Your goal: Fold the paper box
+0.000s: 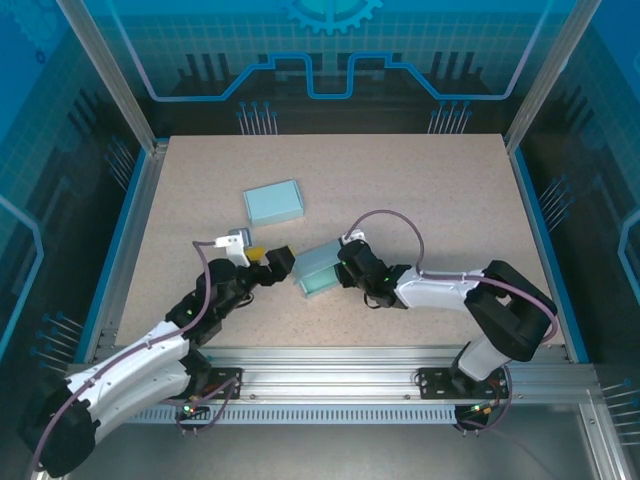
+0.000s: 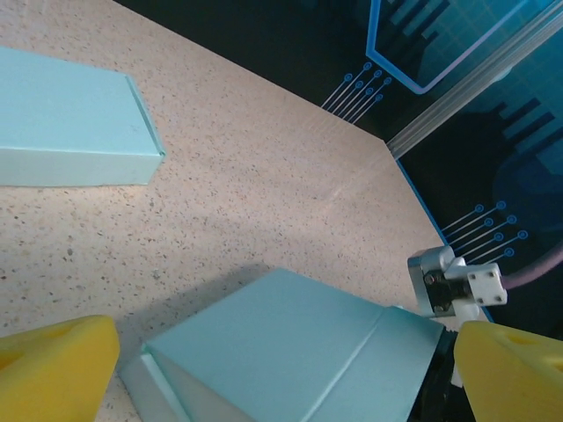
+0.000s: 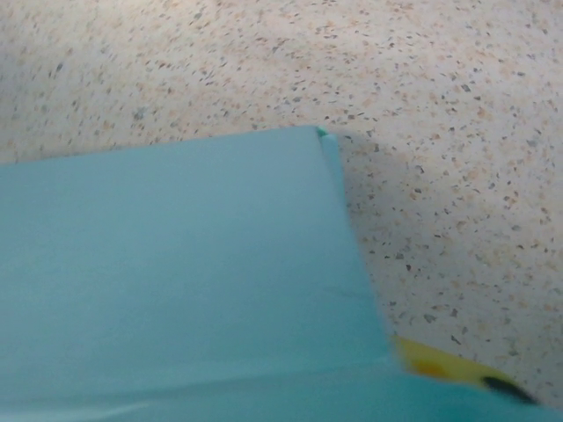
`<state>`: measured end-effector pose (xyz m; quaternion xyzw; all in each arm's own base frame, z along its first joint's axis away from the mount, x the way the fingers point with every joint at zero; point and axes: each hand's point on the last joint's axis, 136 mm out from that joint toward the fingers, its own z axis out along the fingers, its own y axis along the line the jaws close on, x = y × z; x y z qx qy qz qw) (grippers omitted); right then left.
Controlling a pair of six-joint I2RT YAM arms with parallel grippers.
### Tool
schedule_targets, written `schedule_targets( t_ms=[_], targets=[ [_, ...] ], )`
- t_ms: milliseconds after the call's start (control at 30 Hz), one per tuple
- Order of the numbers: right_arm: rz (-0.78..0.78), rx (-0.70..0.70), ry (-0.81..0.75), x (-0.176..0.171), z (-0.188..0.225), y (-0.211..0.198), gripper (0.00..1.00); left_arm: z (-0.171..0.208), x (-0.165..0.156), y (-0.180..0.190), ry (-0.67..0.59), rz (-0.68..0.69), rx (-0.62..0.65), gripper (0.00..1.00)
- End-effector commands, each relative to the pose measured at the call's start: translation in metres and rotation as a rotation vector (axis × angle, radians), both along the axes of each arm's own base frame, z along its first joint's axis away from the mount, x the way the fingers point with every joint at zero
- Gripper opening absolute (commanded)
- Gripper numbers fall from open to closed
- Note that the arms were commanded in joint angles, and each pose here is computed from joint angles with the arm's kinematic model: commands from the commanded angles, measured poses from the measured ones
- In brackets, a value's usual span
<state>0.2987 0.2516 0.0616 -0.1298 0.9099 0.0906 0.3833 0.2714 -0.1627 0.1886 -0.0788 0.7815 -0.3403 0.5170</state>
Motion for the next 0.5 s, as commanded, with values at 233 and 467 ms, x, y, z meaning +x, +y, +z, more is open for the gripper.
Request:
schedule_targets(
  t_ms=[233, 467],
  targets=[
    [0.044, -0.056, 0.030, -0.024, 0.007, -0.008, 0.74, 0.005, 0.018, 0.014, 0.096, 0.174, -0.191, 0.99],
    [0.113, -0.095, 0.068, -0.054, 0.029, -0.016, 0.98, 0.023, 0.017, 0.009, 0.132, 0.113, -0.016, 0.99]
  ],
)
